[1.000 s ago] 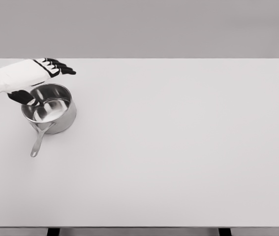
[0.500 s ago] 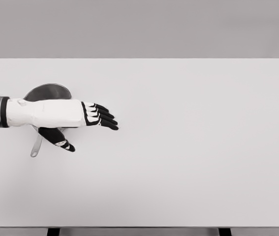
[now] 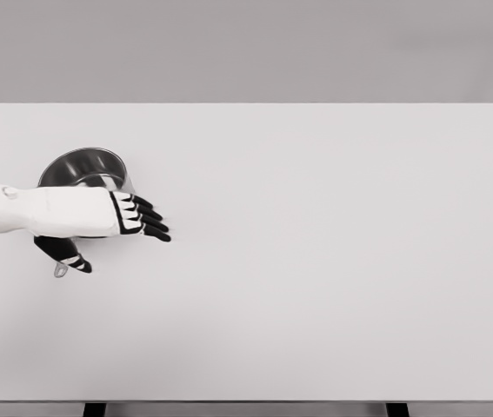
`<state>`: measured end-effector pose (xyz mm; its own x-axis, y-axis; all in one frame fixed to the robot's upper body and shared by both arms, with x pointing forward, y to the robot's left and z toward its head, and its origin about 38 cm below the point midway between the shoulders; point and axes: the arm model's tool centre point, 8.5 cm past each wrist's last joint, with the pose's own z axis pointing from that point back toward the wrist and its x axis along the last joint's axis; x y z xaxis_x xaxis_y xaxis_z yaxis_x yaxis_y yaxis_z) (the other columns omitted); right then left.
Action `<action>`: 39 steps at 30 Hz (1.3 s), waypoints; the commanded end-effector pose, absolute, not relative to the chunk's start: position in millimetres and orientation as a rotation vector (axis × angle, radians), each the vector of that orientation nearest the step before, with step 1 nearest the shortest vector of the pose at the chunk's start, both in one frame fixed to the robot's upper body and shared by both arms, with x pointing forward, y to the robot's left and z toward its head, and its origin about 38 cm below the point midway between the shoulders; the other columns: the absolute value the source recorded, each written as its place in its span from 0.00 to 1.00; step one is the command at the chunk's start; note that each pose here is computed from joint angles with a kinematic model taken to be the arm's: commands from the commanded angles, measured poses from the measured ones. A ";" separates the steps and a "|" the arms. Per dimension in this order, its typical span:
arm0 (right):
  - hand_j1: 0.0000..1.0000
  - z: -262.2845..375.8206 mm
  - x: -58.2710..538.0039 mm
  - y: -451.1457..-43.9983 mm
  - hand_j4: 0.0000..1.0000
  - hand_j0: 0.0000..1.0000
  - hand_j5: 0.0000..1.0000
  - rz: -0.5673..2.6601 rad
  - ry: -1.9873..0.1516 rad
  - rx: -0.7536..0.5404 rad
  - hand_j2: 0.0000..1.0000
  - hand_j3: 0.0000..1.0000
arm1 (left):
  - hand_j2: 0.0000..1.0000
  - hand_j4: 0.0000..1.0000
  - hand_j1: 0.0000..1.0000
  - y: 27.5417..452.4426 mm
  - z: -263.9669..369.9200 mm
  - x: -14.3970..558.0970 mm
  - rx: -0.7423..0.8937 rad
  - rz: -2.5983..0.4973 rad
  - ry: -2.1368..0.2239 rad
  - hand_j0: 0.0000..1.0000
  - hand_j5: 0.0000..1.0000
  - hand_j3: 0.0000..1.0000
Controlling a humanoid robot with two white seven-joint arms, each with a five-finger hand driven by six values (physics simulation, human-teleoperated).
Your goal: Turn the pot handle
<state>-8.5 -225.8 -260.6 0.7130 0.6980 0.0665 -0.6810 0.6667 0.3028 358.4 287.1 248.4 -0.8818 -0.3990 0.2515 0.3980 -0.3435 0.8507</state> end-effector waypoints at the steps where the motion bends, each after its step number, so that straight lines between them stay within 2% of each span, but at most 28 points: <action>1: 1.00 -260.6 -8.6 -225.9 1.00 1.00 1.00 0.778 0.057 0.319 1.00 1.00 | 1.00 1.00 1.00 294.4 250.2 357.9 0.016 -2.234 -1.397 1.00 1.00 1.00; 16: 1.00 -260.6 -8.6 -225.9 1.00 1.00 1.00 0.778 0.057 0.319 1.00 1.00 | 1.00 1.00 1.00 320.2 238.8 368.5 0.152 -2.282 -1.253 1.00 1.00 1.00; 39: 1.00 -260.6 -8.6 -225.9 1.00 1.00 1.00 0.778 0.057 0.319 1.00 1.00 | 1.00 1.00 1.00 416.6 231.6 410.6 0.338 -2.036 -1.072 1.00 1.00 1.00</action>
<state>-8.5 -225.8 -260.6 0.7130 0.6980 0.0665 -0.6810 0.6668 0.3027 408.6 408.8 232.5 -0.6712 -0.7319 0.1176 0.5127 -0.3439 0.7867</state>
